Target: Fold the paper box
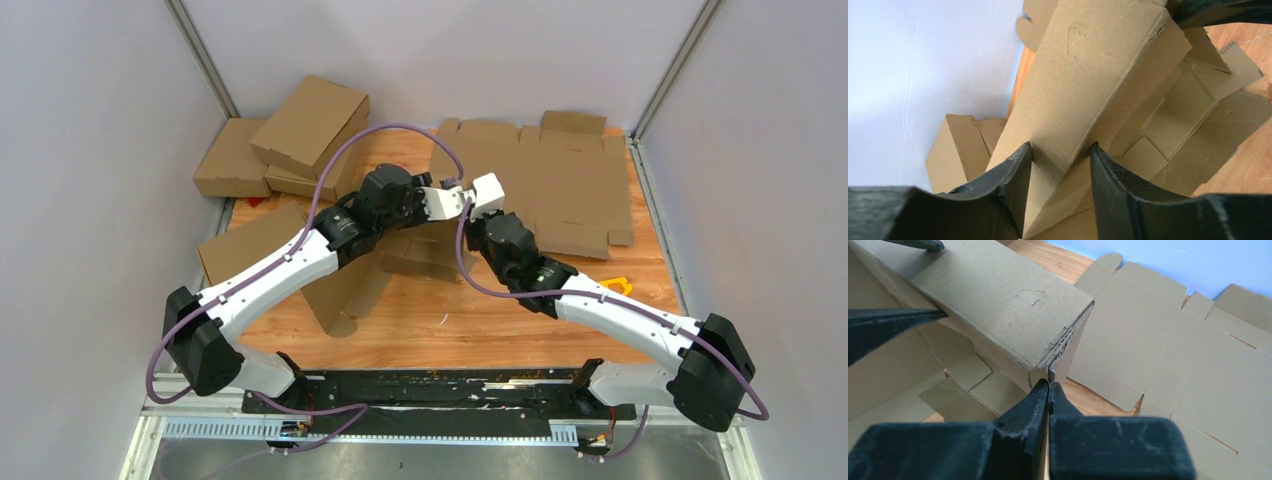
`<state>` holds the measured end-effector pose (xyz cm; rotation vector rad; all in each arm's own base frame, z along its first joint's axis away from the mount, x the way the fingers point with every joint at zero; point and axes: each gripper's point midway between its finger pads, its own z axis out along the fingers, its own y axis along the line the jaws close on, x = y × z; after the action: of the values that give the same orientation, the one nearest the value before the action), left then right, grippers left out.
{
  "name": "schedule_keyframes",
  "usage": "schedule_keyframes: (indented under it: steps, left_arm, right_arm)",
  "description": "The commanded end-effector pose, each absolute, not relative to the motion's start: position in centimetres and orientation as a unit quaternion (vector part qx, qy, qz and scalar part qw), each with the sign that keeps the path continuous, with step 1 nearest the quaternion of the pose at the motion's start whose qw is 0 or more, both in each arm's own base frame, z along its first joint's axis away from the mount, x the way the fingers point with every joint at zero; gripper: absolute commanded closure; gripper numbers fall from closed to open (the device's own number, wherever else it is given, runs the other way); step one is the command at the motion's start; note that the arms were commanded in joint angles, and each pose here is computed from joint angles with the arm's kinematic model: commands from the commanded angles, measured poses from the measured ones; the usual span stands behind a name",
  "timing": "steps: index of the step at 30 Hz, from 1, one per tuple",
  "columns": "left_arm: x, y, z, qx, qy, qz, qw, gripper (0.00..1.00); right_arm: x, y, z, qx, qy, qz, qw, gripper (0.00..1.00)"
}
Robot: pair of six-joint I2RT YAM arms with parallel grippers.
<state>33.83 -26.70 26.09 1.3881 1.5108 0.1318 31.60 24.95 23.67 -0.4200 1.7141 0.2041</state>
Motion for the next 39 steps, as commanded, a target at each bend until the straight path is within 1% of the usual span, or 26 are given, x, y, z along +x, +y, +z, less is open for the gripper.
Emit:
schedule_keyframes:
  steps: [1,7,9,12,14,16,18,20,21,22,27,32,36,39]
  left_arm:
    - [34.6,-27.4,26.8,0.568,0.627,0.054,0.531,0.53]
    - [35.0,-27.0,27.6,0.55,0.63,0.063,0.545,0.78]
    - [34.9,-26.9,27.9,0.545,0.627,0.064,0.553,0.81]
    - [34.8,-26.9,27.8,0.546,0.623,0.064,0.556,0.8]
    - [34.7,-26.8,27.7,0.546,0.626,0.065,0.553,0.75]
    - [34.6,-26.8,27.9,0.545,0.627,0.06,0.554,0.65]
    - [34.1,-26.7,28.5,0.542,0.624,0.052,0.56,0.45]
    - [33.8,-26.4,28.9,0.542,0.619,0.055,0.566,0.2]
    - [33.6,-26.3,29.0,0.546,0.612,0.06,0.568,0.1]
    - [33.4,-26.1,29.2,0.551,0.606,0.067,0.57,0.01]
    - [33.2,-25.7,29.4,0.571,0.585,0.092,0.569,0.0]
    - [34.7,-26.1,28.2,0.589,0.585,0.121,0.544,0.0]
    - [35.3,-27.3,26.8,0.616,0.579,0.117,0.52,0.0]
    - [35.5,-28.1,26.6,0.62,0.567,0.11,0.531,0.0]
  right_arm:
    - [31.0,25.7,24.9,-0.187,0.743,0.12,0.631,1.0]
    - [30.9,25.8,25.0,-0.186,0.742,0.123,0.632,1.0]
    - [30.9,25.8,25.1,-0.186,0.742,0.125,0.632,1.0]
    - [30.9,25.9,25.3,-0.186,0.742,0.127,0.632,1.0]
    - [30.9,25.9,25.2,-0.187,0.742,0.126,0.631,1.0]
    - [30.9,25.9,25.2,-0.187,0.742,0.126,0.631,1.0]
    - [30.9,25.9,25.2,-0.187,0.743,0.126,0.631,1.0]
    - [30.9,25.9,25.1,-0.188,0.743,0.125,0.63,1.0]
    - [31.0,25.9,25.2,-0.187,0.743,0.125,0.63,1.0]
    - [31.0,25.9,25.2,-0.187,0.743,0.125,0.63,1.0]
    - [31.0,26.1,25.1,-0.19,0.743,0.127,0.629,1.0]
    - [31.0,26.3,25.2,-0.192,0.743,0.131,0.628,1.0]
    - [31.0,26.4,25.2,-0.193,0.742,0.132,0.628,1.0]
    - [31.0,26.4,25.2,-0.185,0.745,0.137,0.626,1.0]
